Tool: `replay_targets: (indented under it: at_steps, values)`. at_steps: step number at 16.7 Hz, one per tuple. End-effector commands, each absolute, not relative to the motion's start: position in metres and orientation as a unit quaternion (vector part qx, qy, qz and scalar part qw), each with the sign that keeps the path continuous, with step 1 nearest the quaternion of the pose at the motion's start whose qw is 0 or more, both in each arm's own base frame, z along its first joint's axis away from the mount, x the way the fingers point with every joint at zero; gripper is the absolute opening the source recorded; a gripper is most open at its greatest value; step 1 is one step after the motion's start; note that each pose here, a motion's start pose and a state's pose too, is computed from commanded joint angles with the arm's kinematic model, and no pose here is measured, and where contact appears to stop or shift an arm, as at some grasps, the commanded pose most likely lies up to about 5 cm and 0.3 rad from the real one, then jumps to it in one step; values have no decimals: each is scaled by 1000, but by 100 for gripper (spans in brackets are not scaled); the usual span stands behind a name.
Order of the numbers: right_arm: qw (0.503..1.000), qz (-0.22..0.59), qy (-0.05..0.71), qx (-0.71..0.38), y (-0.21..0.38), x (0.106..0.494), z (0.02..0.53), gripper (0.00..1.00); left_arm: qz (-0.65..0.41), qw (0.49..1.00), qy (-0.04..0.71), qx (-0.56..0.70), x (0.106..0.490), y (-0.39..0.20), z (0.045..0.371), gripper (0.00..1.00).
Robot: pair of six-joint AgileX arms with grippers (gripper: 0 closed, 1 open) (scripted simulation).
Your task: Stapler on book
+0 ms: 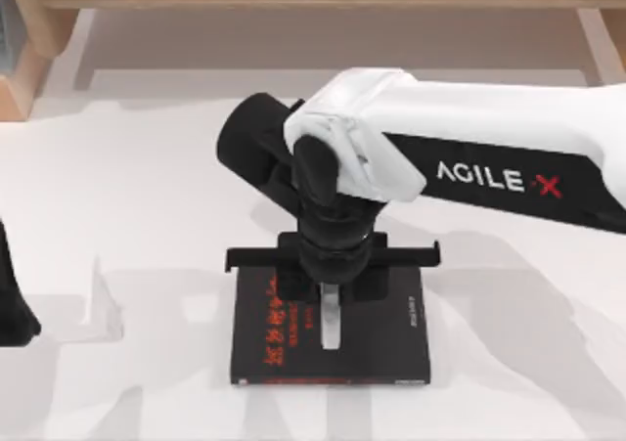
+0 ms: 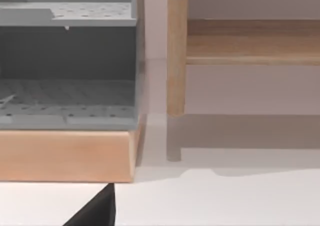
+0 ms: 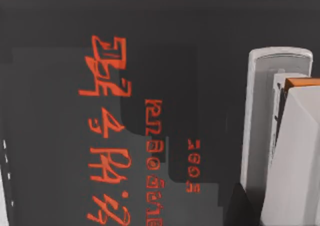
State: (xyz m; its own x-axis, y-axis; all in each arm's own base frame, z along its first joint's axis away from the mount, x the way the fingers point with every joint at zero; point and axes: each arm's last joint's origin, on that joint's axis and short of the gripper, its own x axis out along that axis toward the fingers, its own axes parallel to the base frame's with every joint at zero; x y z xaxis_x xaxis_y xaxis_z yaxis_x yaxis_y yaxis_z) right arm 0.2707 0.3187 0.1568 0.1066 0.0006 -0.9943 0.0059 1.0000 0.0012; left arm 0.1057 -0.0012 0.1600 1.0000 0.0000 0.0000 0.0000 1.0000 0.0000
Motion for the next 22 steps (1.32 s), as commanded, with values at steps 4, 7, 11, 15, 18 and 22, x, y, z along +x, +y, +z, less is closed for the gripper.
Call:
replay_targets:
  at_steps: [4, 7, 11, 15, 18, 22]
  values:
    - [744, -2, 668, 2, 319, 271, 157, 8, 0, 1000, 0, 0, 106, -1, 160, 100]
    - [744, -2, 668, 2, 319, 271, 157, 30, 0, 1000, 0, 0, 106, -1, 160, 100]
    - [744, -2, 668, 2, 319, 271, 157, 60, 0, 1000, 0, 0, 106, -1, 160, 100]
    - [744, -2, 668, 2, 319, 271, 157, 90, 0, 1000, 0, 0, 106, -1, 160, 100]
    - [744, -2, 668, 2, 319, 271, 157, 100, 0, 1000, 0, 0, 106, -1, 160, 100]
    - [744, -2, 668, 2, 319, 271, 157, 100, 0, 1000, 0, 0, 106, -1, 160, 100]
